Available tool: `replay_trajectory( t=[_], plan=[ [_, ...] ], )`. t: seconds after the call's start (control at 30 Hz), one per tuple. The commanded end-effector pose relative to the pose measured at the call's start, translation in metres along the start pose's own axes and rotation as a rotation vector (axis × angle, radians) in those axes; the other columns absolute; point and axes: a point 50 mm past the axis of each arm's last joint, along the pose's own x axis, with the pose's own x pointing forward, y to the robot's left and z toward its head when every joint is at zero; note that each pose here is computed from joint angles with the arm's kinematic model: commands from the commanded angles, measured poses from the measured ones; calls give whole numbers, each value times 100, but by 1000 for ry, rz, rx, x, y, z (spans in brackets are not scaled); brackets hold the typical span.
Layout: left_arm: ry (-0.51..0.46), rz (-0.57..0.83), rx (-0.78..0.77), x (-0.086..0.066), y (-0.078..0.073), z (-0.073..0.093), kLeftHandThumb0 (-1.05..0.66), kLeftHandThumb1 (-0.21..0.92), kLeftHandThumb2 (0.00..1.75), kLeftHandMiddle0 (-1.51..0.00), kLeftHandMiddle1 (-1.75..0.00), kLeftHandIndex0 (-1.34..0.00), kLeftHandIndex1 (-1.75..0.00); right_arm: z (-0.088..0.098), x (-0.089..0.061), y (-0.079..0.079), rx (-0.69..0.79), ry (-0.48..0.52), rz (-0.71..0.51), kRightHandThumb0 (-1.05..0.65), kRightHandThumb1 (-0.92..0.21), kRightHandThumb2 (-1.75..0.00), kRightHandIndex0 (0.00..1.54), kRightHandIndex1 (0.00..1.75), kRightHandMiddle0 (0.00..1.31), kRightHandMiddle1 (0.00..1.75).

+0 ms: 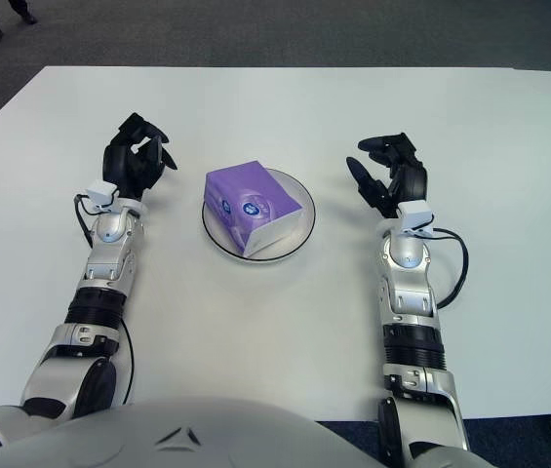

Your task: Put the tissue paper into the plate.

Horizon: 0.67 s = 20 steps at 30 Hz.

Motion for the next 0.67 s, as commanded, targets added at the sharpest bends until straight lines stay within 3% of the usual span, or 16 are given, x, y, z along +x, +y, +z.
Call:
replay_trajectory(
  t=[0.0, 0.63],
  plan=[
    [219, 55, 13, -45, 9, -44, -29, 92, 42, -92, -175, -70, -175, -43, -42, 5, 51, 221, -42, -1, -92, -15, 68, 130, 48, 121],
    [254, 62, 12, -44, 9, -47, -30, 92, 42, -91, -175, -65, -175, -47, -41, 1, 54, 252, -45, -1, -92, -15, 68, 130, 49, 119]
  ],
)
